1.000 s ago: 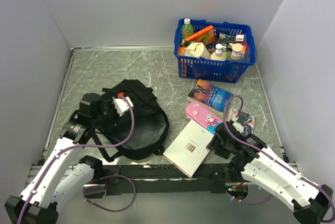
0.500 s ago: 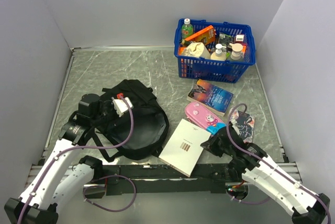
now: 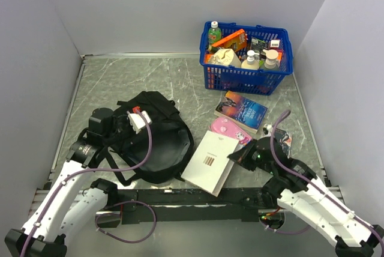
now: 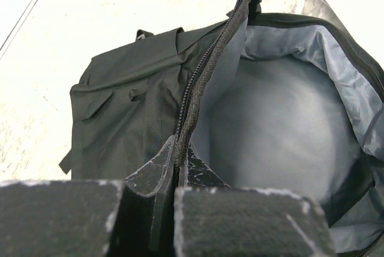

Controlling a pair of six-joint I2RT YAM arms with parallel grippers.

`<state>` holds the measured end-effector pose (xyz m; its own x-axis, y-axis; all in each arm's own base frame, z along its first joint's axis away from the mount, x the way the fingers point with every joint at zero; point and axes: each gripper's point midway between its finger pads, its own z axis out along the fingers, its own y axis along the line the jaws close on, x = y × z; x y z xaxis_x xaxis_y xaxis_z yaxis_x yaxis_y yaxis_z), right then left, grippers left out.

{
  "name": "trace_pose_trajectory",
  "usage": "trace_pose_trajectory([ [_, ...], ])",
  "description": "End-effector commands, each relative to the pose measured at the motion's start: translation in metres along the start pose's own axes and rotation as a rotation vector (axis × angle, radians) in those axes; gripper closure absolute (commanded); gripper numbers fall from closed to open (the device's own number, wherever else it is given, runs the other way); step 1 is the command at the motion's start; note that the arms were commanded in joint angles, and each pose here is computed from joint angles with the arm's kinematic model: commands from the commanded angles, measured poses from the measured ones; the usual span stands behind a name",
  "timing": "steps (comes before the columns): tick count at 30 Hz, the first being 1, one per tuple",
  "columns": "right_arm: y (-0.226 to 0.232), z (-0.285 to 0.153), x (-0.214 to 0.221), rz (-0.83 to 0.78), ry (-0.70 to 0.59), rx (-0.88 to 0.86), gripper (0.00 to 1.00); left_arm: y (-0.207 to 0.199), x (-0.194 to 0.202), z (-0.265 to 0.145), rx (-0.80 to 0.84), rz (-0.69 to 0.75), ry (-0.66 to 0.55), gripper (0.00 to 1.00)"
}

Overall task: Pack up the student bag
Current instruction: Pick up the book from the center of the board, then place the book in the student bag.

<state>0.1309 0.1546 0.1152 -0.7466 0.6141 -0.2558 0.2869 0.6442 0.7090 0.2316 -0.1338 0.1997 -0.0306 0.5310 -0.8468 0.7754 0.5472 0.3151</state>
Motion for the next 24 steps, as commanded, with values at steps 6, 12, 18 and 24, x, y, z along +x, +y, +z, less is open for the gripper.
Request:
trace_pose_trajectory([
  [6,0.101,-0.058,-0.013,-0.094,0.016,-0.322,1.00,0.014,-0.016,-0.001,-0.075,0.004,-0.079,0.99],
  [12,0.116,-0.058,-0.007,-0.031,0.055,-0.412,1.00,0.016,-0.023,-0.002,-0.080,-0.002,-0.101,0.99],
  [18,0.138,-0.039,0.002,0.061,0.125,-0.517,1.00,0.016,-0.038,-0.004,-0.080,-0.034,-0.161,0.99],
  [24,0.151,-0.010,0.012,0.090,0.199,-0.493,1.00,0.029,-0.069,-0.010,-0.122,-0.035,-0.265,0.99],
])
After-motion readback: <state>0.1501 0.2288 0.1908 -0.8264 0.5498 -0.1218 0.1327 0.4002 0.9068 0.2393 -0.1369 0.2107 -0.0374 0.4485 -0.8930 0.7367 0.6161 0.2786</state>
